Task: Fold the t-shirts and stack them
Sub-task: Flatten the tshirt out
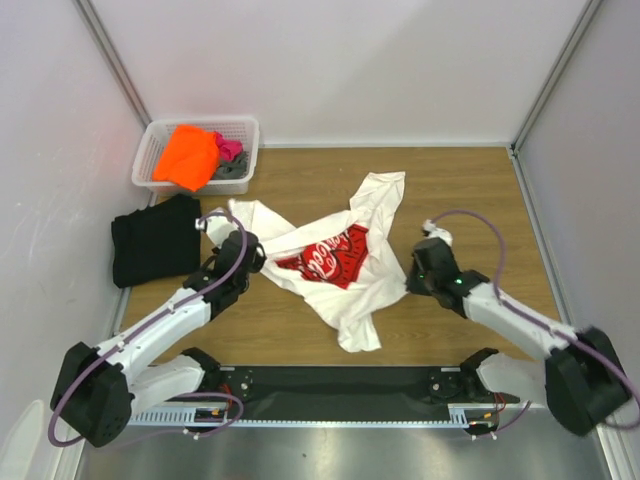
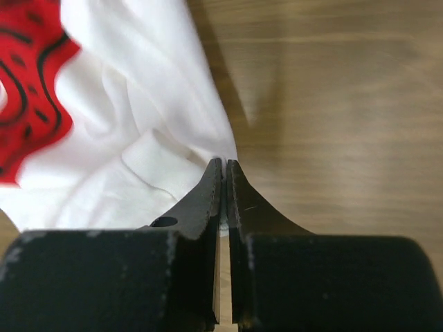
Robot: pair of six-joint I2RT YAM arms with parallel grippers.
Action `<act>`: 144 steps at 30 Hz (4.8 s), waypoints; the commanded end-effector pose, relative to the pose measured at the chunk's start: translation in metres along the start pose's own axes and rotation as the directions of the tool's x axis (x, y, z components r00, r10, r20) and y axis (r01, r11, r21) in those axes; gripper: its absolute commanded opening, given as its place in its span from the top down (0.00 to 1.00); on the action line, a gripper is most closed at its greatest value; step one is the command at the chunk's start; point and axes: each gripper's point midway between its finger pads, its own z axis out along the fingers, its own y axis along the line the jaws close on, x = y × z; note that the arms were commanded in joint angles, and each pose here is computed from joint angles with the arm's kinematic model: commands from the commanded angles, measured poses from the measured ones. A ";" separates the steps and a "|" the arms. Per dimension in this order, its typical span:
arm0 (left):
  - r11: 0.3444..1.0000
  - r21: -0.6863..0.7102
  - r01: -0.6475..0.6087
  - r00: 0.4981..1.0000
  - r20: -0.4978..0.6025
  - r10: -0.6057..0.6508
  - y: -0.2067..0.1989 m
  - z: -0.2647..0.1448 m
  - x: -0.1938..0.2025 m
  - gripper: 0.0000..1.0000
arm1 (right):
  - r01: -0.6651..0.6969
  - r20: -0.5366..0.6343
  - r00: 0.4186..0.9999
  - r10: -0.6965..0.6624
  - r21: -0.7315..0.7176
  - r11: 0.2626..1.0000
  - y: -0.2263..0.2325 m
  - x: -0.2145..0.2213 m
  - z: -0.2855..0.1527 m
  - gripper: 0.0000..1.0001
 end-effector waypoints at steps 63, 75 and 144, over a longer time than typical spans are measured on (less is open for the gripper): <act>0.950 0.088 -0.299 0.856 -0.416 0.308 0.000 0.021 0.121 0.20 | 0.029 0.102 0.994 -0.032 0.025 0.999 -0.044 -0.208 0.142 0.30; 0.926 -0.036 -0.376 0.813 -0.493 0.311 0.044 0.004 0.144 0.53 | 0.043 0.082 0.995 -0.053 0.120 0.992 -0.056 -0.205 0.161 0.88; 0.996 0.077 0.038 0.990 -0.137 -0.027 -0.044 0.108 -0.040 0.16 | -0.373 0.324 0.884 0.337 0.054 0.926 -0.095 -0.237 -0.021 0.00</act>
